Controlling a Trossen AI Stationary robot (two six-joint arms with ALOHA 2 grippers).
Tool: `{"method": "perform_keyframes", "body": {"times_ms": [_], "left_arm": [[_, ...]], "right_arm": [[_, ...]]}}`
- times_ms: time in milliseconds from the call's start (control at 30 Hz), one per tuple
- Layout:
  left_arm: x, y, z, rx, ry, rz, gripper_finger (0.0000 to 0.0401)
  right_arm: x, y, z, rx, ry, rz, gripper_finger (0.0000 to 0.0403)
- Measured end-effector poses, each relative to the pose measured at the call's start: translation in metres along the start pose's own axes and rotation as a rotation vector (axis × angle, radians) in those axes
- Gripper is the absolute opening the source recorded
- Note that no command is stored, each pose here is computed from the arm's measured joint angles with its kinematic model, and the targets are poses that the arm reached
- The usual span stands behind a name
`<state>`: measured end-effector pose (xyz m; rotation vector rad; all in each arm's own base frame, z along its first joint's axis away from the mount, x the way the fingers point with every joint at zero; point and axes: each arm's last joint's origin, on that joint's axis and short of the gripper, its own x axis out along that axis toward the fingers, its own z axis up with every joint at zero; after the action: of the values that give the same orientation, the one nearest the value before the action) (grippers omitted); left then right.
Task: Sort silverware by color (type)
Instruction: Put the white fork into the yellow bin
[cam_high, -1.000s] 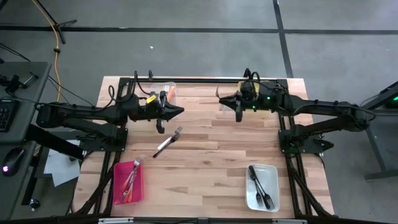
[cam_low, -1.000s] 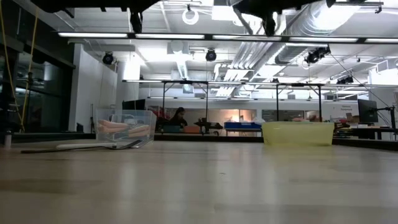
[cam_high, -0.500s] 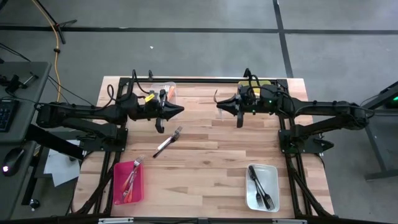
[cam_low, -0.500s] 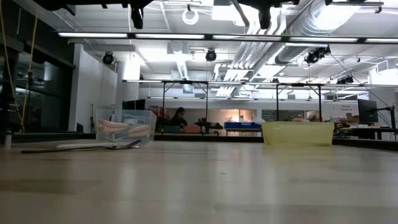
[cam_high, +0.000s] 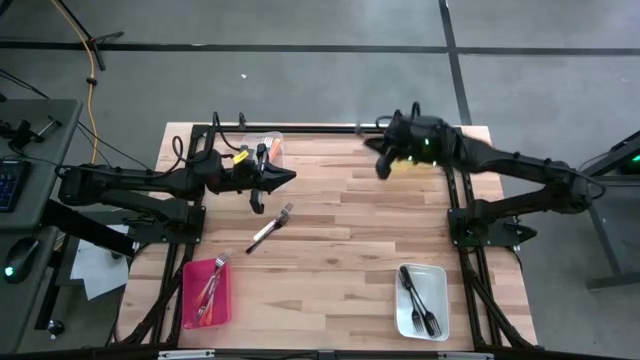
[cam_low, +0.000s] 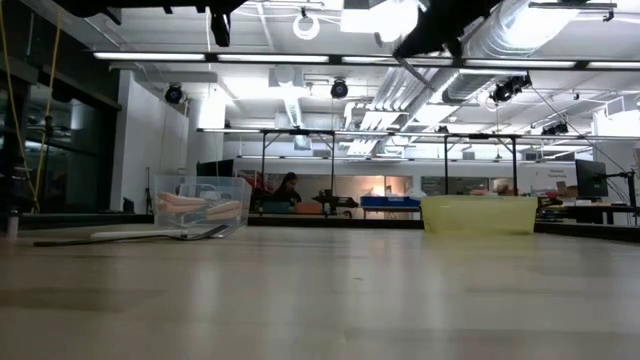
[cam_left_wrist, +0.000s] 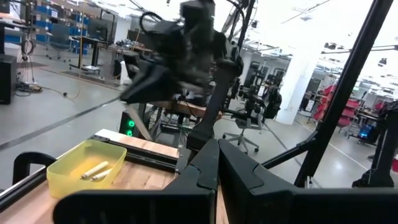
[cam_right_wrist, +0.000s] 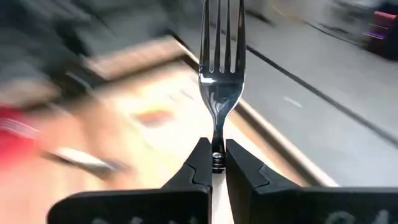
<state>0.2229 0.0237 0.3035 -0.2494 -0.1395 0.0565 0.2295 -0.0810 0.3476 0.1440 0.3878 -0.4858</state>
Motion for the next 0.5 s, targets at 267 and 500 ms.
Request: {"method": "perform_keyframes", "body": {"times_ms": [267, 500], "left_arm": [[0.000, 0.001, -0.001, -0.001, 0.009, 0.026, 0.0000], [0.000, 0.001, -0.002, -0.001, 0.016, 0.030, 0.0000]], "right_arm": [[0.007, -0.059, 0.000, -0.133, 0.325, -0.336, 0.0007], [0.025, -0.094, -0.021, -0.071, 0.532, -0.370, 0.0003]]}}
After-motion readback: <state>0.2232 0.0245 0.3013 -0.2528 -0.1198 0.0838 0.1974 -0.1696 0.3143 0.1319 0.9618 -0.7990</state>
